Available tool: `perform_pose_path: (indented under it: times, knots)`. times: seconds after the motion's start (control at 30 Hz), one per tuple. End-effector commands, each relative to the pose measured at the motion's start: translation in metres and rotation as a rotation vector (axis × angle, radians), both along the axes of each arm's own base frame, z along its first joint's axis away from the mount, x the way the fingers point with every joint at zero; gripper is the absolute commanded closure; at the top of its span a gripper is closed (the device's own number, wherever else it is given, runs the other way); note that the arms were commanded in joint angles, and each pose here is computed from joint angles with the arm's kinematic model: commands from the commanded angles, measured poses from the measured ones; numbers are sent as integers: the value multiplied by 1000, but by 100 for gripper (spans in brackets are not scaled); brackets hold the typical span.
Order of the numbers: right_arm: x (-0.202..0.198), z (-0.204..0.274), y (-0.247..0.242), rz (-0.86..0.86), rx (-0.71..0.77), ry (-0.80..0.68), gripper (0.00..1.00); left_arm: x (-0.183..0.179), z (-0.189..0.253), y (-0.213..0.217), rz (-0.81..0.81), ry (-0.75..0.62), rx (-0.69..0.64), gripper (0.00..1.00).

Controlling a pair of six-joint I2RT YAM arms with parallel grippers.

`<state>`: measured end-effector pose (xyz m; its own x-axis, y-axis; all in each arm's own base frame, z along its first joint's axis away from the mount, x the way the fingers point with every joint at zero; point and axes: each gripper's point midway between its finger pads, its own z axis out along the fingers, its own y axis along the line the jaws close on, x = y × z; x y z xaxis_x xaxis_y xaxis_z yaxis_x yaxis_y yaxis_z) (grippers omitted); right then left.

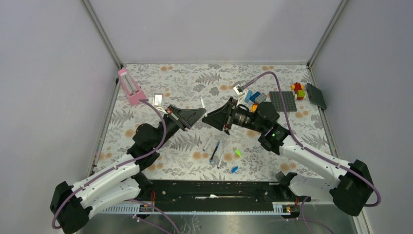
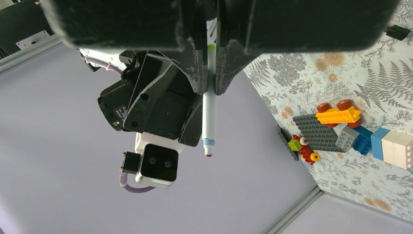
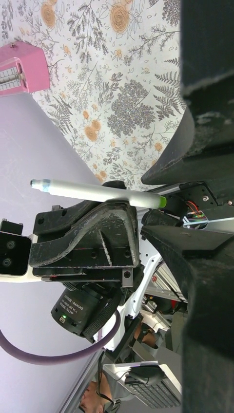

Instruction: Insert the pens into the pen caps

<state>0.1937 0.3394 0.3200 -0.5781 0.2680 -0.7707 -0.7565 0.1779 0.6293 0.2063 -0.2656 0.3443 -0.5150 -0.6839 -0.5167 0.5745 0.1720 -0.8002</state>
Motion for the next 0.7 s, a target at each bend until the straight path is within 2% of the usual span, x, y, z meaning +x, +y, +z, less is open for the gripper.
perform_pose_path:
  times: [0.0, 0.1, 0.17, 0.23, 0.3, 0.43, 0.47, 0.57, 0.63, 0.67]
  knots:
    - [2, 32, 0, -24, 50, -77, 60, -6, 9, 1, -19, -57, -8, 100]
    - [4, 30, 2, -21, 44, -67, 69, -8, 8, 0, -28, -61, -7, 100]
    - [4, 28, 3, -18, 40, -57, 81, -8, 7, 0, -31, -59, -8, 100]
    - [6, 26, 3, -25, 37, -49, 87, -8, 4, 0, -31, -55, -9, 100]
    - [7, 24, 3, -32, 33, -41, 97, -8, 2, 0, -31, -56, -4, 100]
    - [8, 19, 4, -32, 11, -33, 100, -7, -2, 2, -15, -71, 26, 100]
    - [7, 18, 4, -28, -1, -32, 100, -7, -1, 3, -2, -76, 38, 91]
    - [1, 11, 4, 12, -48, -41, 100, -3, 4, 12, 53, -92, 75, 52]
    - [-5, 6, 6, 54, -77, -45, 100, -2, 11, 18, 87, -106, 91, 38]
    - [-7, 3, 7, 72, -90, -46, 100, -2, 14, 20, 98, -116, 101, 36]
